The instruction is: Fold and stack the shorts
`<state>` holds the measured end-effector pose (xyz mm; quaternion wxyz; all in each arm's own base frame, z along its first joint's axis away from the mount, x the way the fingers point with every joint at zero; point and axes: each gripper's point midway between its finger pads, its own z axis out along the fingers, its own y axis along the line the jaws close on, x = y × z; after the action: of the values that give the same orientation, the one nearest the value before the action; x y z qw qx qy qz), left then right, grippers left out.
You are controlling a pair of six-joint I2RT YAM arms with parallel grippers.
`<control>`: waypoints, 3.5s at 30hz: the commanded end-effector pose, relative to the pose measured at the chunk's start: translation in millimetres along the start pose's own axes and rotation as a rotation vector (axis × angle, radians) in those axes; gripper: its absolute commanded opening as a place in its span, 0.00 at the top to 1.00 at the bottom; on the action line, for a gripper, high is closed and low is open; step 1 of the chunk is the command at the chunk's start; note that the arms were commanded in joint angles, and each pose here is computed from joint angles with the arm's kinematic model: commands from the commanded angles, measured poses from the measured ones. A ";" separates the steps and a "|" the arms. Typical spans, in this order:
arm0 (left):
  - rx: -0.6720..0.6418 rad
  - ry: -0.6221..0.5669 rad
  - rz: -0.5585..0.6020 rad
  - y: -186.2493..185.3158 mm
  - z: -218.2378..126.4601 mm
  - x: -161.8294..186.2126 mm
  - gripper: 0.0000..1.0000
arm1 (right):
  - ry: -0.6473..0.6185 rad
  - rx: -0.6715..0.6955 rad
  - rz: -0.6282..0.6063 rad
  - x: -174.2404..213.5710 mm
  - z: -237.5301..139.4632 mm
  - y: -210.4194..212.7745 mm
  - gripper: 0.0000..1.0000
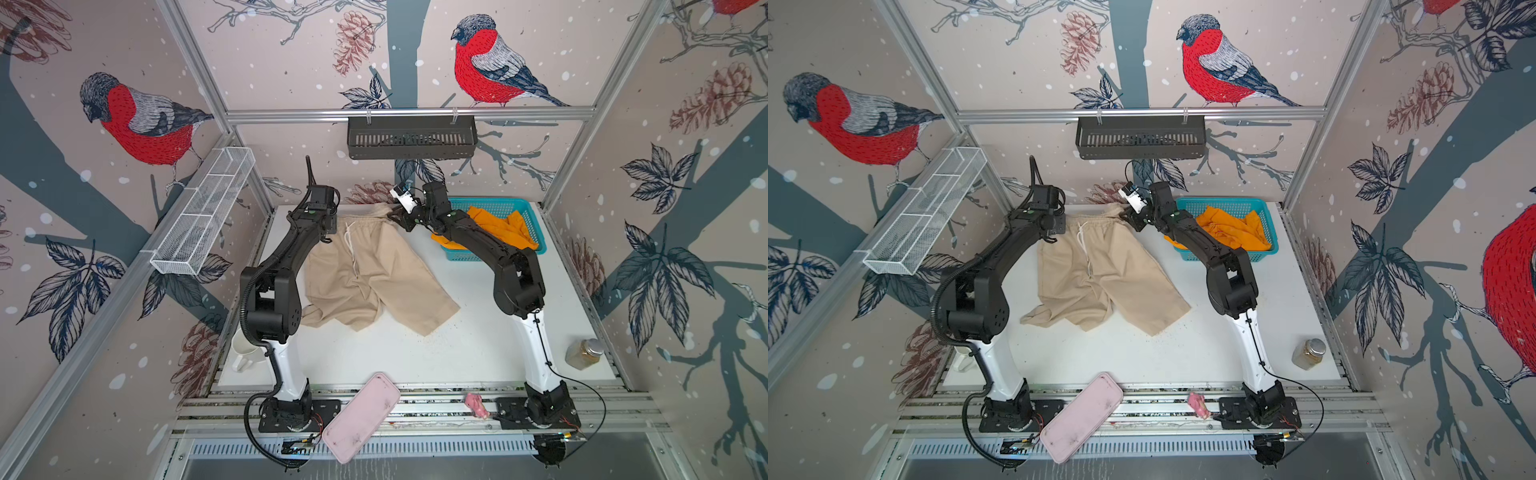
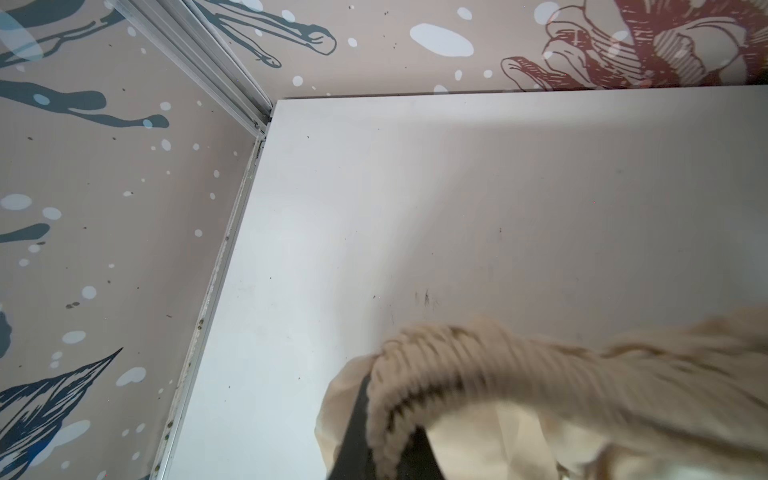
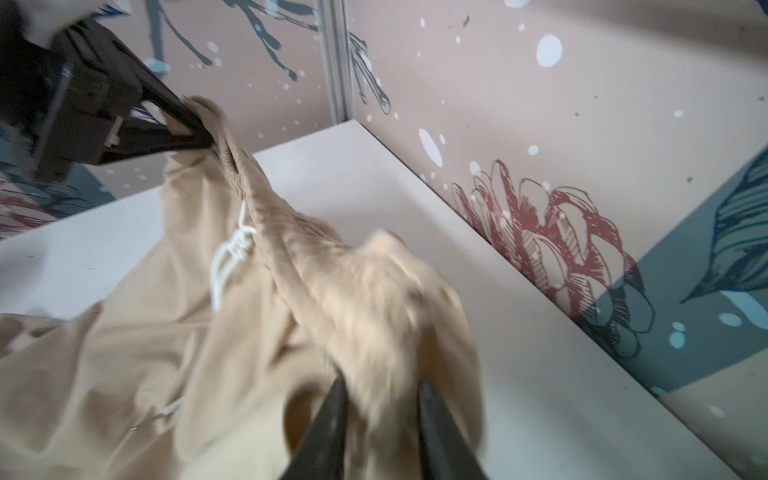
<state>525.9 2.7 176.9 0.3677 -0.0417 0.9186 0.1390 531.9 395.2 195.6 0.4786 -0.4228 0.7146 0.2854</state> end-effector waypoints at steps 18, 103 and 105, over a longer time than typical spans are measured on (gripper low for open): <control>0.457 -0.051 -0.106 -55.0 -63.0 -12.4 0.03 | 0.431 0.466 0.042 101.6 -213.4 -31.1 0.15; 0.863 -0.033 -0.161 -135.8 -172.1 116.5 0.03 | 0.681 0.650 0.205 192.0 -193.1 -107.6 0.81; 0.854 0.010 -0.168 -140.4 -166.7 133.2 0.03 | 0.685 0.682 0.205 195.8 -192.5 -127.4 0.84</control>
<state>337.6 -165.3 159.9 0.3296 0.0486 0.9074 -0.2560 503.8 124.9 88.9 0.2880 -0.2513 0.9226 -0.0513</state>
